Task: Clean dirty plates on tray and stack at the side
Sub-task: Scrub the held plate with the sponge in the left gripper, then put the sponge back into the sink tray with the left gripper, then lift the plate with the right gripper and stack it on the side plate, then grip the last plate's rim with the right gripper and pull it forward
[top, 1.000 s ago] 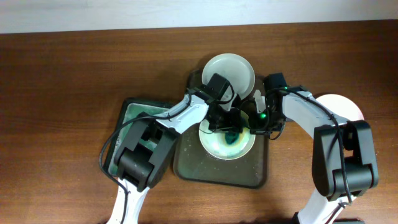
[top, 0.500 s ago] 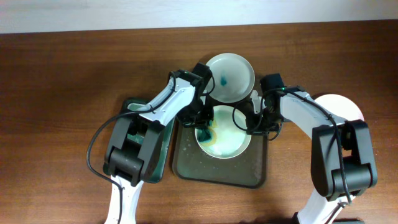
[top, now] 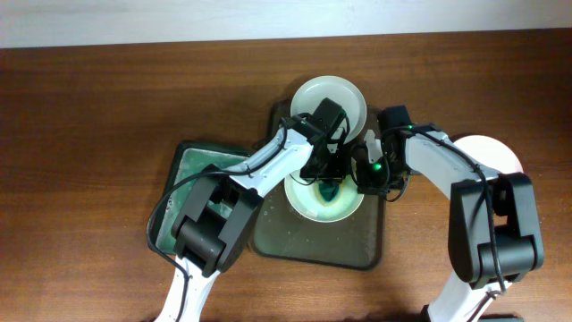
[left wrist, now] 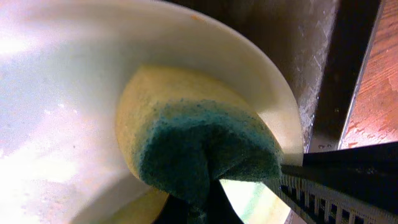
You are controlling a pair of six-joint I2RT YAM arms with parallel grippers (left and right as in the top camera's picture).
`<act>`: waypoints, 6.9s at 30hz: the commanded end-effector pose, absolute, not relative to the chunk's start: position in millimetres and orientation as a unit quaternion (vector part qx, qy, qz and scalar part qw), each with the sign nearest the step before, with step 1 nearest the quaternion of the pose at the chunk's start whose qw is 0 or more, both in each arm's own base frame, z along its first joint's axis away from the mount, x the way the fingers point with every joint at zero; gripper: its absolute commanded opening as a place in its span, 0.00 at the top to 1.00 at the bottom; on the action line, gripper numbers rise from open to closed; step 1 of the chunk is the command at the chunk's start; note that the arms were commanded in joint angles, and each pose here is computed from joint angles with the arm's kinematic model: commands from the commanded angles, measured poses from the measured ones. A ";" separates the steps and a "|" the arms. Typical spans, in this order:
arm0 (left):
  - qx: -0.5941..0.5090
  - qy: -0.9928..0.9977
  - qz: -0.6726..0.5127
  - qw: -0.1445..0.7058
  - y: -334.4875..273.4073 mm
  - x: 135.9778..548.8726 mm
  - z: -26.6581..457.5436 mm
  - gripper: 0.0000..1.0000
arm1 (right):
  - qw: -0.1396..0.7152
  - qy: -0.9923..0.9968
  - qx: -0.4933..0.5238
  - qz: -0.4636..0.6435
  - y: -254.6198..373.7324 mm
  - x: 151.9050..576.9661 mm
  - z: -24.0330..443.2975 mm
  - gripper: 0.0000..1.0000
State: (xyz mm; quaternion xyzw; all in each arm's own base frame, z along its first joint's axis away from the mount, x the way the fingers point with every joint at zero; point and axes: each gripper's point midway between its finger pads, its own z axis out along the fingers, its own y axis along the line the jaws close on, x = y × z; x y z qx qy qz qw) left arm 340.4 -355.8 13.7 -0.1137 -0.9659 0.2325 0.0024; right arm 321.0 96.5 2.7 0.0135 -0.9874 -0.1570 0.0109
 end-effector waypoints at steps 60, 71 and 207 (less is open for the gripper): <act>0.078 -0.980 0.028 -0.182 -56.0 338.5 164.5 0.00 | -0.114 -0.993 0.026 -0.021 81.1 330.9 72.4 0.96; 0.078 -0.971 0.038 -0.221 -54.1 328.6 194.2 0.00 | -0.281 -0.946 0.047 0.151 87.8 331.6 153.1 0.96; 0.077 -0.972 0.038 -0.221 -54.9 328.4 194.2 0.01 | -0.274 -0.953 0.026 -0.129 73.5 478.8 88.4 0.50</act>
